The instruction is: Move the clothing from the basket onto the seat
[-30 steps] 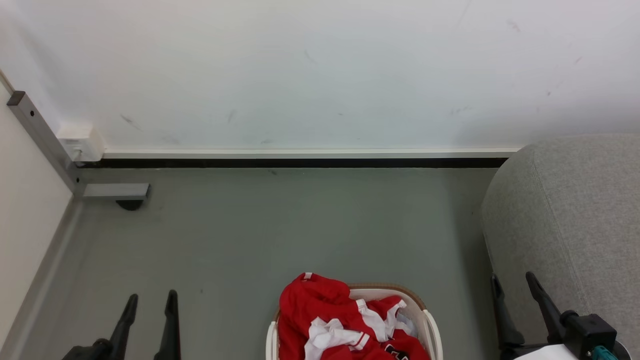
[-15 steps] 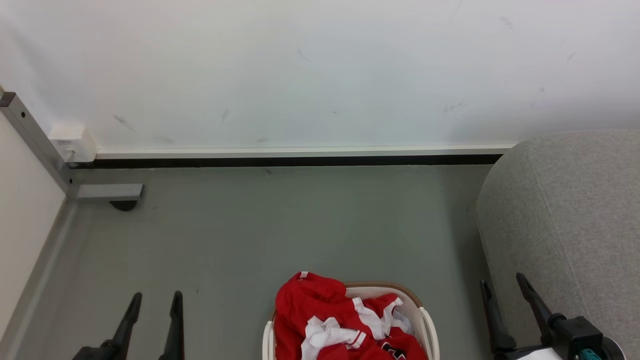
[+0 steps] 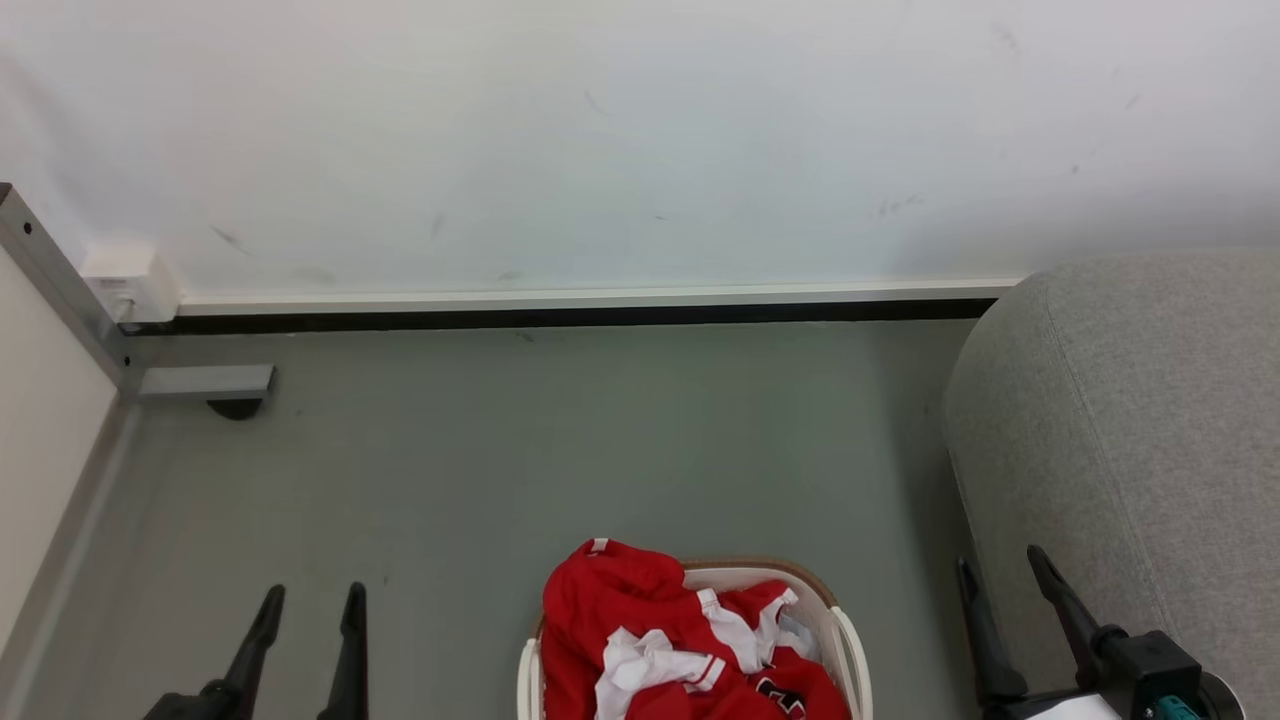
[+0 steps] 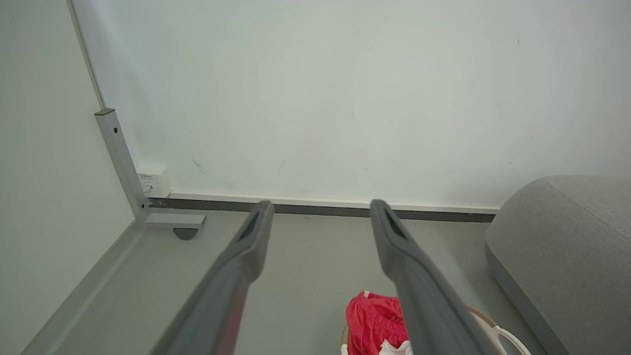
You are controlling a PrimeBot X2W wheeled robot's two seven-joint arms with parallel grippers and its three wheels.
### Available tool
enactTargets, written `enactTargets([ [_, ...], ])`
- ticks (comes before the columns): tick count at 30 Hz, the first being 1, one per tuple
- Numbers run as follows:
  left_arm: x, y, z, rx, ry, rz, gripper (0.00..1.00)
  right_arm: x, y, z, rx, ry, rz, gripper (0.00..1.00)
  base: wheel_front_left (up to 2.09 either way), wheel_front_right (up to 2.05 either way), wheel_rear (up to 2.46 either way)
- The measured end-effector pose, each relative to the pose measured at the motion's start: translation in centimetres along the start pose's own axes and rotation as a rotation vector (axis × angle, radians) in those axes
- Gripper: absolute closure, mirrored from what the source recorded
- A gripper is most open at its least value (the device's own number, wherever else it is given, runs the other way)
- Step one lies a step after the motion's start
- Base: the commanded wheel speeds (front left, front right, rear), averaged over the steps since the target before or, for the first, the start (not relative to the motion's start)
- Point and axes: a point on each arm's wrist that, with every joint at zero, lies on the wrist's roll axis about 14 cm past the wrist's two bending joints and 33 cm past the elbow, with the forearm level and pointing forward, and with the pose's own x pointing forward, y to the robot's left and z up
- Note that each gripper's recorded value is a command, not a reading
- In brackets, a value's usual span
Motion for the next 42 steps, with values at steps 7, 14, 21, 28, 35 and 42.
enactTargets([
  [7,1.1,-1.1,-1.1,0.002,0.032,-0.044,0.0,0.8,-0.2,0.3,0.005,-0.009,-0.002,0.0,0.0,0.0,0.0],
  [14,5.2,-5.7,-2.4,0.012,0.052,-0.214,0.0,2.7,-0.9,0.4,0.004,-0.017,-0.011,0.0,0.0,0.0,0.0],
  [21,9.0,-11.1,-7.4,0.069,0.155,-0.435,0.0,6.0,-1.4,0.3,-0.002,-0.029,-0.003,0.0,0.0,0.0,0.0],
  [28,8.8,-17.1,-15.8,0.105,0.342,-0.685,0.0,8.9,-2.7,-1.1,0.002,-0.023,-0.016,0.0,0.0,0.0,0.0],
  [35,7.3,-20.7,-23.9,0.162,0.559,-0.885,0.0,11.7,-3.4,-3.4,-0.006,-0.006,-0.004,0.0,0.0,0.0,0.0],
  [42,5.4,-21.8,-30.8,0.245,0.724,-1.029,0.0,14.0,-3.5,-6.0,-0.013,0.007,0.024,0.0,0.0,0.0,0.0],
])
